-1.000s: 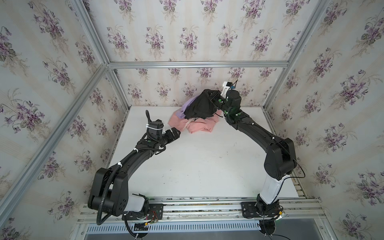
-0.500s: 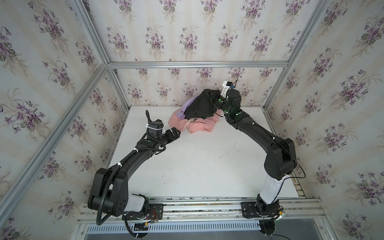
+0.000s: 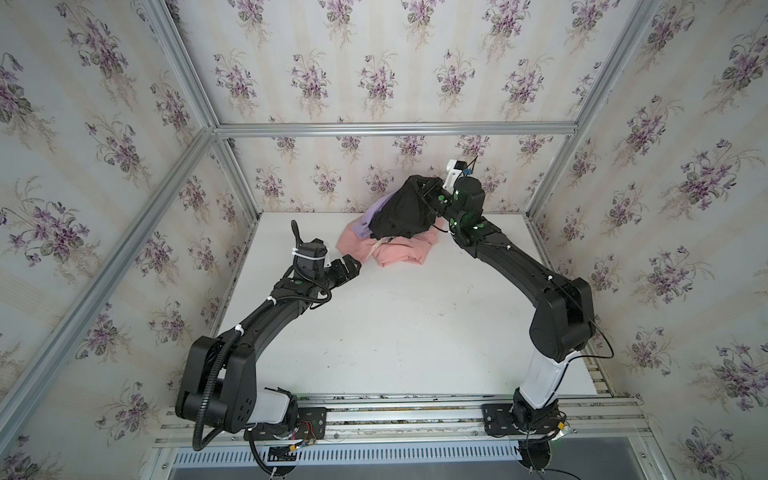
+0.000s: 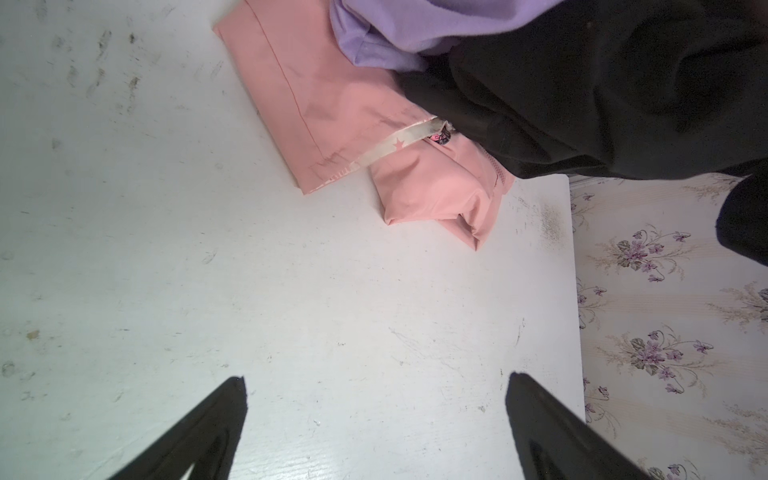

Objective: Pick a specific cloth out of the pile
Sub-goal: 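Lift the black garment with the right gripper up off the pile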

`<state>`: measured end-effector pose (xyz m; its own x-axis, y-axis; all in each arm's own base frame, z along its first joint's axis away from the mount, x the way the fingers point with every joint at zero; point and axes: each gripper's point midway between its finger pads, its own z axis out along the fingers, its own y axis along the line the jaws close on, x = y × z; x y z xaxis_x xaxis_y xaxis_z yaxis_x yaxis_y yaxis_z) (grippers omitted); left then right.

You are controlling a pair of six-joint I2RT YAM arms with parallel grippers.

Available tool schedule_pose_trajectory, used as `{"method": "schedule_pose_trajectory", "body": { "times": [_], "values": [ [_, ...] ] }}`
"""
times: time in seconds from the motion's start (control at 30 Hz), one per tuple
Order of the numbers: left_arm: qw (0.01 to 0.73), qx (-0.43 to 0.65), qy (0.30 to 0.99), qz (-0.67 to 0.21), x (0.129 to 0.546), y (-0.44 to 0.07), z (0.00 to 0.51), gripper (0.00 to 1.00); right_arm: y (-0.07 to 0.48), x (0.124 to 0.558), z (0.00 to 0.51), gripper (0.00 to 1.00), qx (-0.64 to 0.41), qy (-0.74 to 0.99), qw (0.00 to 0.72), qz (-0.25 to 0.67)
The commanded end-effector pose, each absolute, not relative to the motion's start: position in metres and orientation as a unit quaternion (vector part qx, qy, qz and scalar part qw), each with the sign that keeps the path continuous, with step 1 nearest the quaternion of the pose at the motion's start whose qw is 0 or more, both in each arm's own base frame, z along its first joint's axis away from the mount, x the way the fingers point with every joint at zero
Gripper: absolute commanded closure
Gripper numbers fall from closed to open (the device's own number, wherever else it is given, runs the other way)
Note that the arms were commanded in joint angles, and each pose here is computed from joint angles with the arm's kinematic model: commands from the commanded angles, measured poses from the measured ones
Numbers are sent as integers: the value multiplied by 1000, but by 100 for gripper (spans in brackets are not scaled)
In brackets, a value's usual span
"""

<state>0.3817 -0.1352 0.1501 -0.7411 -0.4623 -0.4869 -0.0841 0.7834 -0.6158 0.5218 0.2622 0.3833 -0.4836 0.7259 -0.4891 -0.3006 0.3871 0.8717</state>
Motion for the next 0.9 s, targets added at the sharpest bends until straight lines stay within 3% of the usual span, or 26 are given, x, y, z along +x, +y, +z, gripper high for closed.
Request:
{"method": "schedule_pose_trajectory", "body": {
  "times": [0.0,0.87],
  "values": [
    [335,-153,882,-295,384,-135,157,0,257,513,431,100,135,631,528,552],
    [337,-155,881,-295,383,-134,158,0,251,504,451,100,134,613,545,556]
  ]
}}
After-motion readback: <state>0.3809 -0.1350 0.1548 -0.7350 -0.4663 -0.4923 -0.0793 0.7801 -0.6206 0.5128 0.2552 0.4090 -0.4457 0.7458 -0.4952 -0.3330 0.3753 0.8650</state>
